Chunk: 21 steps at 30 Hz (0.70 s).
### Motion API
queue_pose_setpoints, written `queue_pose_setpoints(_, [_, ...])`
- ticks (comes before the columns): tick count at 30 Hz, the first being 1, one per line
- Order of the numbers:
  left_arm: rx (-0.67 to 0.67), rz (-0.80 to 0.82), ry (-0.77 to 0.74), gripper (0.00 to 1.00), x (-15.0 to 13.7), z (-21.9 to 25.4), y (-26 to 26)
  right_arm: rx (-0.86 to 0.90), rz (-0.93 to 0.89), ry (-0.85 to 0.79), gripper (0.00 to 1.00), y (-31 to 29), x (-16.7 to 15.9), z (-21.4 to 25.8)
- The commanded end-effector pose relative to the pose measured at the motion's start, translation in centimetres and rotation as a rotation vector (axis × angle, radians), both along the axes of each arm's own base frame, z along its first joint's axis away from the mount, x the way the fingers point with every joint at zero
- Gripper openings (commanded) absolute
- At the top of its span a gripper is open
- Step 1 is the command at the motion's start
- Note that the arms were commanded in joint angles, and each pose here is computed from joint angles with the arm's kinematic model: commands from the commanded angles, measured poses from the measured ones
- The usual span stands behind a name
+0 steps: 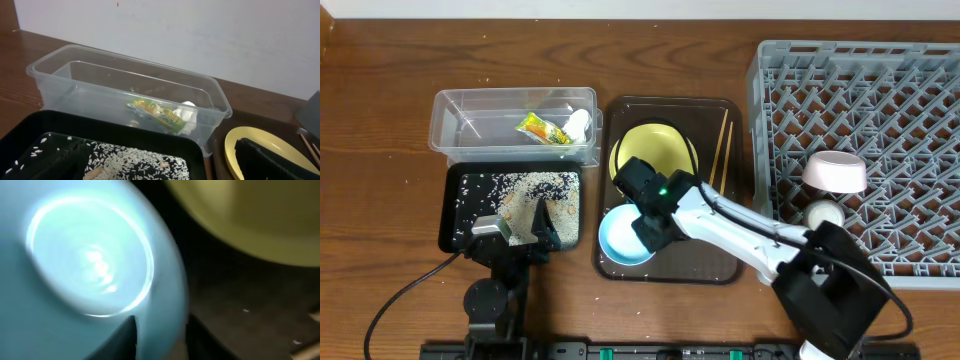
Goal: Sort waste into correct bins and load items into the dishwasher rack
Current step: 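Grasp the blue bowl rim with the right gripper, then carry the blue bowl into the rack and release it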
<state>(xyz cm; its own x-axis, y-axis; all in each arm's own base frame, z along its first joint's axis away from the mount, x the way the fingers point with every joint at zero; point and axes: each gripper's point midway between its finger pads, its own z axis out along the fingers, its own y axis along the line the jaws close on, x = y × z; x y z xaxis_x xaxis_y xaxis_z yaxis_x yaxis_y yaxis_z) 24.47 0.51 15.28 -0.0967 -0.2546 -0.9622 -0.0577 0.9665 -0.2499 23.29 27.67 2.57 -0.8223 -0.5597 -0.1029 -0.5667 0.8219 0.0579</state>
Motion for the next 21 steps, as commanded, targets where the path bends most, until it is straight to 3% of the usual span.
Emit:
queue_pose_setpoints(1, [-0.011,0.015,0.046,0.96,-0.1,-1.6,0.3,0.048,0.009,0.037,0.14,1.1,-0.8,0.3])
queue_pose_setpoints(3, [-0.011,0.015,0.046,0.96,-0.1,-1.6,0.3,0.029,-0.003,0.012,0.01,0.7,-0.4,0.4])
queue_pose_setpoints(9, [-0.011,0.015,0.046,0.96,-0.1,-1.6,0.3,-0.09,-0.175,-0.224,0.01,-4.2,3.8,4.7])
queue_pose_setpoints(15, [-0.011,0.015,0.046,0.96,-0.1,-1.6,0.3,-0.223,-0.538,-0.753,0.01,-15.4,10.6,17.1])
queue_pose_setpoints(18, [-0.011,0.015,0.046,0.96,-0.1,-1.6,0.3,-0.341,-0.789,-1.009,0.01,-23.3,11.8,23.8])
queue_pose_setpoints(21, [-0.011,0.015,0.046,0.96,-0.1,-1.6,0.3,-0.464,-0.958,-1.13,0.01,-29.3,11.4,27.4])
